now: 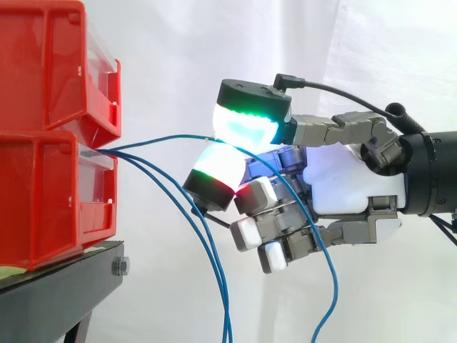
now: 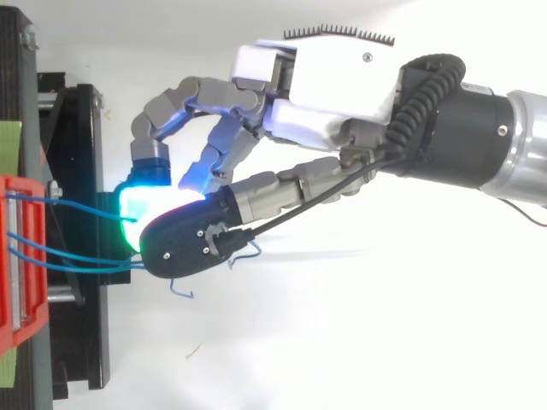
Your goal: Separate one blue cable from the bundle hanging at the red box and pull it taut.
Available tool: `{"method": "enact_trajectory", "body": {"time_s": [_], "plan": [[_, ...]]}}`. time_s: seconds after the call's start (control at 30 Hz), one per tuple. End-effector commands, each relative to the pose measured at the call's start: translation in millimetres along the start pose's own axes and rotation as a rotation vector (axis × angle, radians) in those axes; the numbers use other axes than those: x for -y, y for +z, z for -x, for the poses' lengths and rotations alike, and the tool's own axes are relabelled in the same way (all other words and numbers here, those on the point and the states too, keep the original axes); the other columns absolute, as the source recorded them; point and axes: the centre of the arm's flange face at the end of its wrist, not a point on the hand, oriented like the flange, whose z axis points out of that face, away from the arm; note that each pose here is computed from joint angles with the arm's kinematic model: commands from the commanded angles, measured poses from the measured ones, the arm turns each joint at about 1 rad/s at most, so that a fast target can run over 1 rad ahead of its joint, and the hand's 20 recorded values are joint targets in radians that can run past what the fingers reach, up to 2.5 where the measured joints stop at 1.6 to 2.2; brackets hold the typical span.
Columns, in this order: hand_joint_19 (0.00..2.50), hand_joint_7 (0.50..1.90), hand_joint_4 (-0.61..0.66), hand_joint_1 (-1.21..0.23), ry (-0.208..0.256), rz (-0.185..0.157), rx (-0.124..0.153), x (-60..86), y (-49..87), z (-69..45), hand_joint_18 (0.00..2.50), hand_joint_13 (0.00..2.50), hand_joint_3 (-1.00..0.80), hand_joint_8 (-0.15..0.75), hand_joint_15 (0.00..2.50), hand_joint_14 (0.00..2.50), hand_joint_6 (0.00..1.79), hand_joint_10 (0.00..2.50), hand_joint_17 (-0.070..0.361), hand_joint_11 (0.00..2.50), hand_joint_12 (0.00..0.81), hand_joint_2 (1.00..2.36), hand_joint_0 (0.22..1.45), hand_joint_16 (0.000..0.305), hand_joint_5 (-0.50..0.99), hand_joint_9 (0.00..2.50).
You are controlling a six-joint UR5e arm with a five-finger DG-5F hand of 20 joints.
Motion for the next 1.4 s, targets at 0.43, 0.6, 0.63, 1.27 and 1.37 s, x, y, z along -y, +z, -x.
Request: {"method": "enact_trajectory", "body": {"time_s": [0.43, 0.6, 0.63, 1.27, 1.37], "plan": [[0.70, 1.10, -0.03, -0.77, 0.000, -0.006, -0.005, 2.2, -1.0, -0.3, 0.88, 1.01, -0.19, 0.336, 0.65, 0.02, 0.93, 0.01, 0.103, 1.17, 0.373, 1.02, 0.65, 0.046, -0.16, 1.24], [0.70, 1.10, -0.02, -0.76, 0.003, -0.025, -0.008, 15.1, -6.1, 0.6, 0.87, 1.11, -0.21, 0.333, 0.71, 0.02, 0.93, 0.01, 0.102, 1.33, 0.367, 1.02, 0.64, 0.045, -0.16, 1.40], [0.70, 1.10, -0.02, -0.75, 0.005, -0.023, -0.008, 15.5, -6.1, 0.6, 0.87, 1.13, -0.21, 0.330, 0.72, 0.02, 0.93, 0.01, 0.101, 1.34, 0.364, 1.02, 0.64, 0.045, -0.16, 1.41], [0.75, 1.08, 0.03, -0.73, 0.011, -0.007, -0.034, 14.5, -4.5, 0.7, 0.89, 1.40, -0.27, 0.284, 1.42, 0.02, 0.93, 0.42, 0.103, 1.51, 0.321, 1.01, 0.64, 0.046, -0.17, 1.42], [0.77, 1.09, 0.02, -0.73, 0.007, -0.010, -0.034, 14.8, -4.9, -0.3, 0.90, 1.42, -0.27, 0.280, 1.54, 0.01, 0.93, 0.58, 0.103, 1.52, 0.326, 1.01, 0.64, 0.046, -0.17, 1.40]]}}
